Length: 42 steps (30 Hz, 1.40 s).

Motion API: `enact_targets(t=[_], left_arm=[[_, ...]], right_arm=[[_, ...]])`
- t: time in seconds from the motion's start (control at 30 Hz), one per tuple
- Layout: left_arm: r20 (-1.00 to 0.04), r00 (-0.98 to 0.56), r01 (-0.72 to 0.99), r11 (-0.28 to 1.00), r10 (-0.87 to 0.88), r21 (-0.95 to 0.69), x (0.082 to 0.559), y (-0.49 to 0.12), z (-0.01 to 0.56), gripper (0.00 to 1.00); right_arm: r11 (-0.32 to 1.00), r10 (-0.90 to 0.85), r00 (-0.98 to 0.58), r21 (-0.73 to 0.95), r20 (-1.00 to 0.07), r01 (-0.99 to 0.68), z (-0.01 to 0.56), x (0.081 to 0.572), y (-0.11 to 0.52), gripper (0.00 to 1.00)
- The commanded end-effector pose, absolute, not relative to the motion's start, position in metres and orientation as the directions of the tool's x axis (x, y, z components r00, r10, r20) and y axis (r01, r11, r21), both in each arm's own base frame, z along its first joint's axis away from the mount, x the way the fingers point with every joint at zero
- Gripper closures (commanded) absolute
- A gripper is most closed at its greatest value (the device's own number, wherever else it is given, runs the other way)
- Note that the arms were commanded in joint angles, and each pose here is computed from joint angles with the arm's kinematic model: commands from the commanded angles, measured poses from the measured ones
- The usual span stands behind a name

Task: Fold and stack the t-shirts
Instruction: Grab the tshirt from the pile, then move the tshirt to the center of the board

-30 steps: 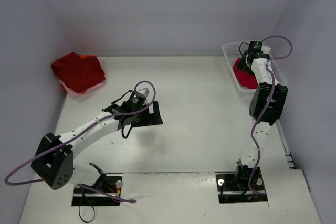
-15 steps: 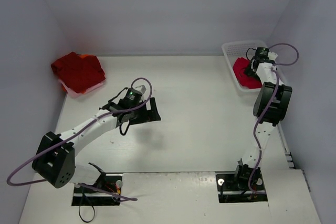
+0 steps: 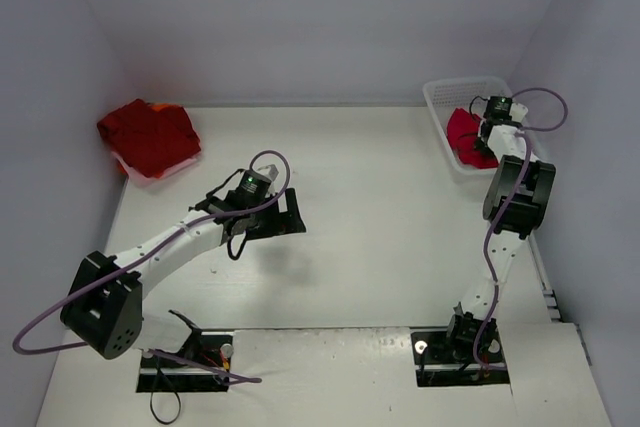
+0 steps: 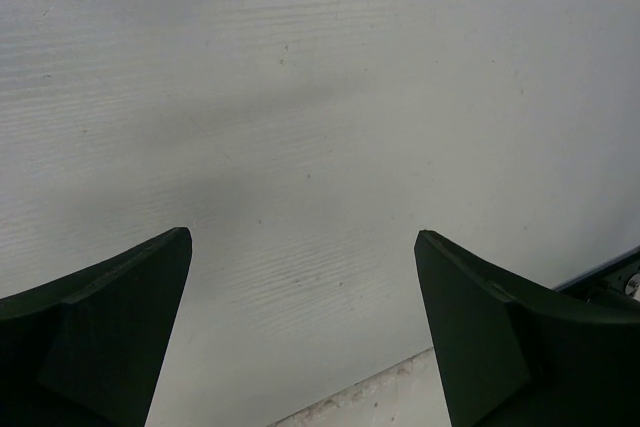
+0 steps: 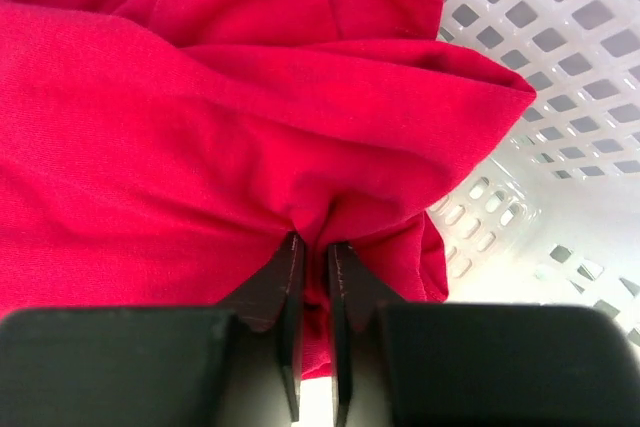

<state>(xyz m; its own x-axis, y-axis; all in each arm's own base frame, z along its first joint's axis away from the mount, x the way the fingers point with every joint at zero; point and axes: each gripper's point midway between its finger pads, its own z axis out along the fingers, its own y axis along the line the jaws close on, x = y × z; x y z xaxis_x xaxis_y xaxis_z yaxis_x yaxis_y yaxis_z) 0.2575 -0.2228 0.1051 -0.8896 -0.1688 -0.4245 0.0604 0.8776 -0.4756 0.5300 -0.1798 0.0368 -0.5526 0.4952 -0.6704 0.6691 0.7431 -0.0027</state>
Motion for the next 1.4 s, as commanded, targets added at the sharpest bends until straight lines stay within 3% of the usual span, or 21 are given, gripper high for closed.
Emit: enact_targets(t=[0.0,0.3,0.43,0.77,0.93,1.37], left_arm=[[-0.481,-0.855,0.092,0.855,-0.194,-0.510,0.267,-0.225,0.127,0.12],[-0.473,-0.854,0.092,0.834,-0.215,-0.544,0.271,-0.233,0.131,0.12],[-0.475,-0.848,0.083,0.825,-0.236,-0.559,0.266,-0.231,0.137,0.12],[-0.511,-0.813,0.079,0.818,-0.277,-0.569,0.254,-0.217,0.159,0.12],[-0.514,-0.811,0.082,0.816,-0.279,-0.572,0.248,-0.213,0.163,0.12],[-0.540,-0.792,0.101,0.811,-0.284,-0.576,0.237,-0.204,0.181,0.12]], right_arm=[[0.749,0.498,-0.513,0.048,-0.699,0.661,0.060,0.535,-0.179,1.00],[0.778,0.448,-0.333,0.178,-0.830,0.603,0.199,0.538,-0.166,1.00],[0.796,0.481,-0.204,0.328,-0.853,0.508,0.268,0.524,-0.152,1.00],[0.821,0.508,-0.237,0.383,-0.828,0.423,0.268,0.505,-0.101,1.00],[0.842,0.442,-0.236,0.310,-0.865,0.441,0.250,0.489,-0.071,1.00],[0.919,0.329,-0.240,0.250,-0.913,0.306,0.298,0.455,0.033,1.00]])
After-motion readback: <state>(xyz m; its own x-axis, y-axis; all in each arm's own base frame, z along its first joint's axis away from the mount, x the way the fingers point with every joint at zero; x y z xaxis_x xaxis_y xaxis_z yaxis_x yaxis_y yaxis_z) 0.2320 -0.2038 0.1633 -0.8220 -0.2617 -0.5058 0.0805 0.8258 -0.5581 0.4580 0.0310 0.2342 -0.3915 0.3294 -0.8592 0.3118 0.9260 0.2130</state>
